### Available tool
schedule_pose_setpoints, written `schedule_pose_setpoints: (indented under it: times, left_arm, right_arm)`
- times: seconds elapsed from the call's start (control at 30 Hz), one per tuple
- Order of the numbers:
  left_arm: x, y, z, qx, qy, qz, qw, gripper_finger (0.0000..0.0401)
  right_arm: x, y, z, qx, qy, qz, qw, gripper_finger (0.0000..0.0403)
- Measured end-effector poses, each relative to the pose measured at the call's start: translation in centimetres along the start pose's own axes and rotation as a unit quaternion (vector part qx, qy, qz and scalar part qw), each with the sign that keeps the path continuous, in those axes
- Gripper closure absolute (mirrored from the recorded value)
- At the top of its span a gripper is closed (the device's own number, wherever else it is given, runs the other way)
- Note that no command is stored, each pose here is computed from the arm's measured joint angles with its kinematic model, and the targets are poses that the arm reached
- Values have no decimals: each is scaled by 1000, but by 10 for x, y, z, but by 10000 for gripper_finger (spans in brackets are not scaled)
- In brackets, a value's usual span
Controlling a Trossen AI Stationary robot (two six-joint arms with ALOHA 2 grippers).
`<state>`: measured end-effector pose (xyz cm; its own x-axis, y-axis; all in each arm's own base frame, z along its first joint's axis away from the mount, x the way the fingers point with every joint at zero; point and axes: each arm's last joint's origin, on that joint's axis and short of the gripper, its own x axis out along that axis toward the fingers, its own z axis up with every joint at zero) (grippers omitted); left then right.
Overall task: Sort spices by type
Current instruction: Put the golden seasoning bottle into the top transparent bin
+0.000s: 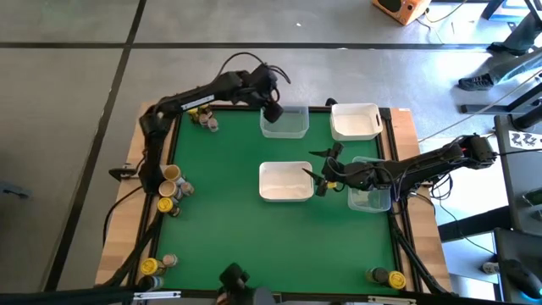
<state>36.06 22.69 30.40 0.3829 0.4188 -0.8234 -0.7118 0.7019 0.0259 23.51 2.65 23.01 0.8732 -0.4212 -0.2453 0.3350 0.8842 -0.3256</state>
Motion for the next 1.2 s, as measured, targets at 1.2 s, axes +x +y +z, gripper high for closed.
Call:
schedule_pose_setpoints:
  times: [1.2]
  left_arm:
    - [91,8,-2,26,67,16,997,118]
  right_arm:
    - [0,0,-1,16,3,0,1000,127]
